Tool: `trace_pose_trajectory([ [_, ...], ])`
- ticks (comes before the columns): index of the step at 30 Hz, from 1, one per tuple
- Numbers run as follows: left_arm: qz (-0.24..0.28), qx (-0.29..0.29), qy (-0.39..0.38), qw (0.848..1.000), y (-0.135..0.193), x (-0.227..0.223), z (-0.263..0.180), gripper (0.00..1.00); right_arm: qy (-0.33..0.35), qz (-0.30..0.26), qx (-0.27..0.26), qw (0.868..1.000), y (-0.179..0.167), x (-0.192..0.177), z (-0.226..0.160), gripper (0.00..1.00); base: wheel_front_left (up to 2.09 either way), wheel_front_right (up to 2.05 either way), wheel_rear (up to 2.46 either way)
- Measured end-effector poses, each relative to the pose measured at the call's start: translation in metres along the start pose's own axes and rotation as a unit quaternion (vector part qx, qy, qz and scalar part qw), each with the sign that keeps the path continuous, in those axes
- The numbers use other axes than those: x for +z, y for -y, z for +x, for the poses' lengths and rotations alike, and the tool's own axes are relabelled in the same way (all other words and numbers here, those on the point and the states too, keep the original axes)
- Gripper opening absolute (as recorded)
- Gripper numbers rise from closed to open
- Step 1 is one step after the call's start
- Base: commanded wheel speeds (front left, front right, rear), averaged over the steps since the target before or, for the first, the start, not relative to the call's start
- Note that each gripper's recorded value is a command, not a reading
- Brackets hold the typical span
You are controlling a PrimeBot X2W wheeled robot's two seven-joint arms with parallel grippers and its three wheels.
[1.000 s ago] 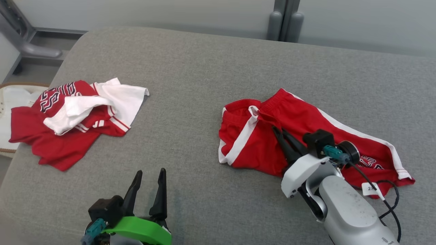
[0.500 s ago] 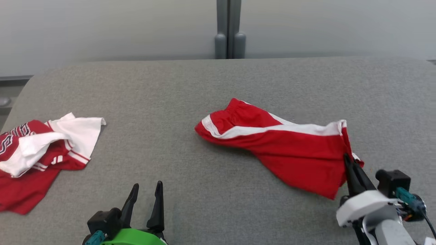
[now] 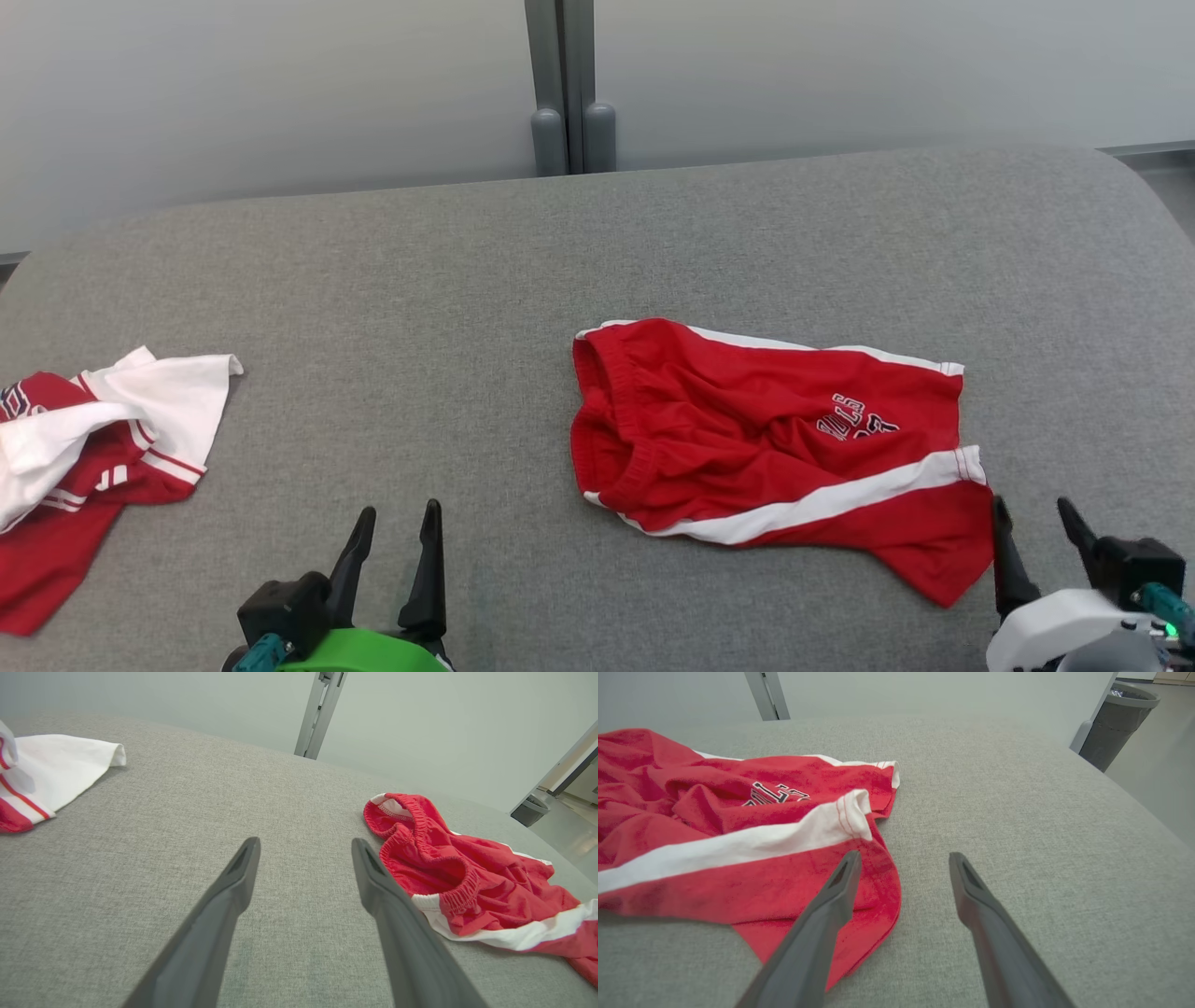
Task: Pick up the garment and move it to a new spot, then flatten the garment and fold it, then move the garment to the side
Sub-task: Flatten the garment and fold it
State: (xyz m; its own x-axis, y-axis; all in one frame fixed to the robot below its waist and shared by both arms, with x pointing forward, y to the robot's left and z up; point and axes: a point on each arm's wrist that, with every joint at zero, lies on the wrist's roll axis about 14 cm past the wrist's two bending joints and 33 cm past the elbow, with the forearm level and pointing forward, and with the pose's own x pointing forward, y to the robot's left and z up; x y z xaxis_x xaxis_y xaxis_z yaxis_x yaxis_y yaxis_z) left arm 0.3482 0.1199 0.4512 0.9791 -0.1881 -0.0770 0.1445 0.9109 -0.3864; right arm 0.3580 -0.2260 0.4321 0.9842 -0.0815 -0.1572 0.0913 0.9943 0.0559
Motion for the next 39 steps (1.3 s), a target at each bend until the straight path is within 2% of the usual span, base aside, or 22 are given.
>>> trace_pose_trajectory([
  [4,0.002,0.004,0.002,1.0,-0.003,0.001,-0.002,1.0,0.066,0.005,0.002,0.998,-0.002,0.044,0.015,1.0,0.0,0.0,0.0],
  [9,0.008,0.005,0.007,1.0,-0.003,0.005,-0.003,1.0,0.175,0.008,0.028,0.984,-0.02,0.117,0.022,1.0,0.0,0.0,0.0],
  [12,0.012,0.003,0.01,1.0,-0.002,0.007,-0.003,1.0,0.201,0.009,0.043,0.979,-0.03,0.134,0.019,1.0,0.0,0.0,0.0],
  [17,0.021,-0.017,0.007,1.0,0.009,0.005,-0.002,1.0,0.181,0.017,0.045,0.982,-0.031,0.118,0.014,1.0,0.0,0.0,0.0],
  [22,0.026,-0.105,-0.023,0.994,0.058,-0.011,0.006,1.0,0.158,0.02,0.043,0.986,-0.029,0.102,0.012,1.0,0.0,0.0,0.0],
  [26,0.045,-0.176,-0.055,0.982,0.087,-0.023,0.017,1.0,0.144,0.015,0.044,0.988,-0.029,0.093,0.013,1.0,0.0,0.0,0.0],
  [33,0.084,-0.247,-0.122,0.958,0.103,-0.052,0.034,1.0,0.132,0.008,0.042,0.99,-0.028,0.086,0.018,1.0,0.0,0.0,0.0],
  [39,0.081,-0.287,-0.188,0.936,0.111,-0.086,0.036,1.0,0.111,0.004,0.034,0.993,-0.022,0.071,0.019,1.0,0.0,0.0,0.0],
])
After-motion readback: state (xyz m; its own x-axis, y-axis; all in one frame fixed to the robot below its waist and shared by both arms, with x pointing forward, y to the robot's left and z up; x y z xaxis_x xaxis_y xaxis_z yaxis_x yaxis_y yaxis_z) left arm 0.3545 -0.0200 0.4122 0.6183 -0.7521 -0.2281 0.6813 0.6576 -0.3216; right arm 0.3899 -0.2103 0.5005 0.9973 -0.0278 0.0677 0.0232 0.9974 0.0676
